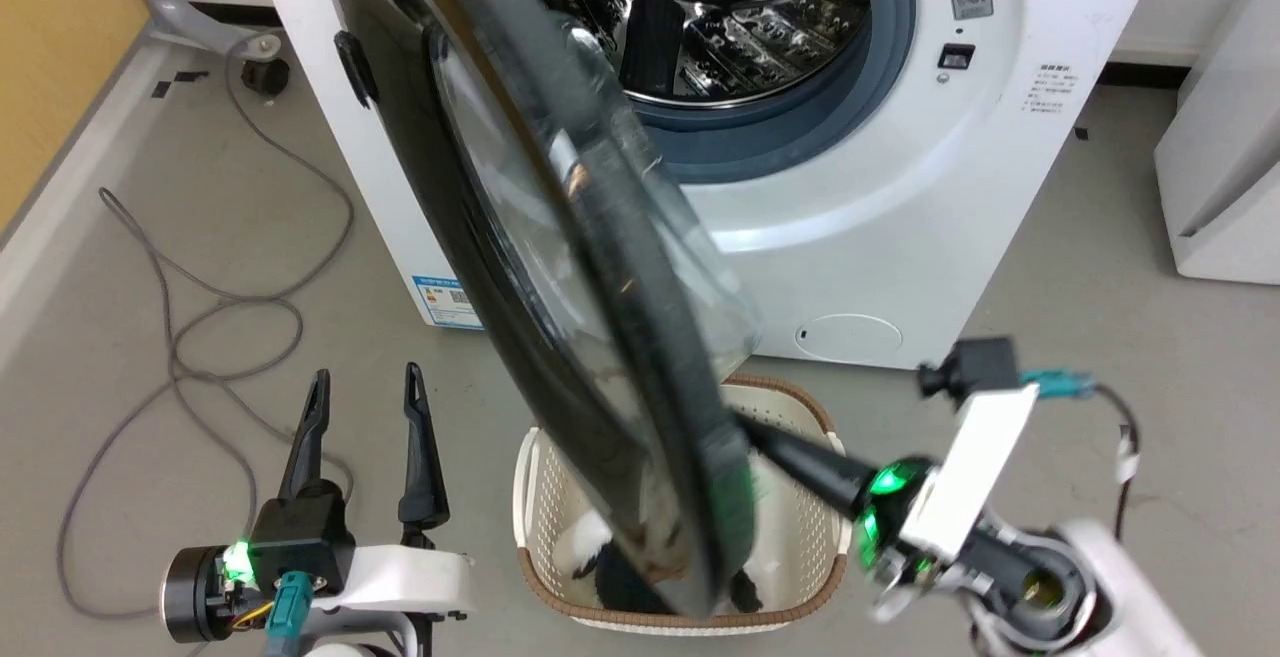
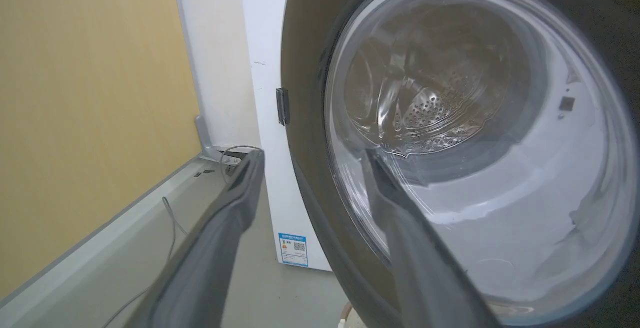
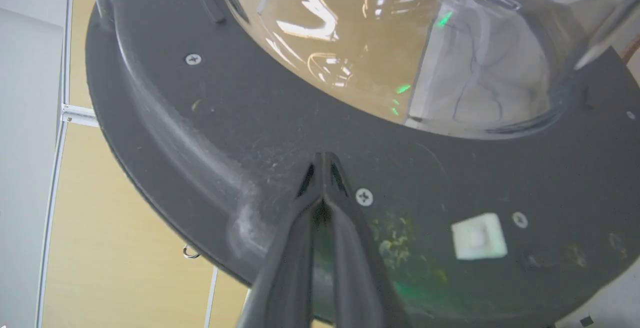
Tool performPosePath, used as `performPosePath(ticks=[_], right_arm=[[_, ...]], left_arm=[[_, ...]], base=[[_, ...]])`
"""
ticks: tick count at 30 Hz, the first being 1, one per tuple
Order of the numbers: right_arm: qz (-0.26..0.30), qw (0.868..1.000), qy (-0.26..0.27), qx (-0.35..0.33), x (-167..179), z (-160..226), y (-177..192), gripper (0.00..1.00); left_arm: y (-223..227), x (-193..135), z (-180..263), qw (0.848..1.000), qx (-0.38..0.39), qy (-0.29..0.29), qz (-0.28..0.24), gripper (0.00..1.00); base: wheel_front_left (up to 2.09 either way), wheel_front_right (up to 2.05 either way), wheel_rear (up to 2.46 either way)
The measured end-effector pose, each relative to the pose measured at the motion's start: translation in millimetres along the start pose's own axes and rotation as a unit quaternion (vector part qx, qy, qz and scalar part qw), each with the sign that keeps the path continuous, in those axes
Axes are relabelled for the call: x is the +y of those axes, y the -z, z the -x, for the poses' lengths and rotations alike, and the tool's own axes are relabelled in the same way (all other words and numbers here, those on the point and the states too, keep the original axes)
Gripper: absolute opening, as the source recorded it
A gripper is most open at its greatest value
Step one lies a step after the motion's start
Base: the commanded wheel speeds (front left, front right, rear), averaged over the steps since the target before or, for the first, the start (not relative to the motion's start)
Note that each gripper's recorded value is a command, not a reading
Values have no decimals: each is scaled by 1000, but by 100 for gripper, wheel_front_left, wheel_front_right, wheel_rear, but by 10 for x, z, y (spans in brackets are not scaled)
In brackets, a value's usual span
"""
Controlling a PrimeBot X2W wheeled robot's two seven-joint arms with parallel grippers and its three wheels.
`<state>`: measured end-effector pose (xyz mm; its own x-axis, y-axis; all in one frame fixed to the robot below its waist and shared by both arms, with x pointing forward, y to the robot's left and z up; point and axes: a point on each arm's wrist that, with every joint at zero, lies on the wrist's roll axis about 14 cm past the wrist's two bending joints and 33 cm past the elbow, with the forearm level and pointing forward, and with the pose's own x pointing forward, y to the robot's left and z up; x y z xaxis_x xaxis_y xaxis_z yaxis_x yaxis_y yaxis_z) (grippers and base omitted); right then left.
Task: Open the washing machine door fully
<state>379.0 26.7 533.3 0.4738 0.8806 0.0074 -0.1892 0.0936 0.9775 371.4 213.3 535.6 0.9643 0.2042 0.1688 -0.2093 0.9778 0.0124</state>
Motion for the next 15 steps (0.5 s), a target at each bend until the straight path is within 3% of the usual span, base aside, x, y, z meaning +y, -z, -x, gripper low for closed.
performPosePath(ticks=[10, 15], right_arm=[[-9, 999, -11, 36, 93, -27, 607, 0], [4, 999, -14, -51, 162, 65, 422, 0]], left_arm=[[-32, 50, 153, 1000, -1, -2, -1, 100], [-57, 73, 221, 1000, -3, -4, 1, 100]], base=[[0, 0, 0], [0, 0, 0]])
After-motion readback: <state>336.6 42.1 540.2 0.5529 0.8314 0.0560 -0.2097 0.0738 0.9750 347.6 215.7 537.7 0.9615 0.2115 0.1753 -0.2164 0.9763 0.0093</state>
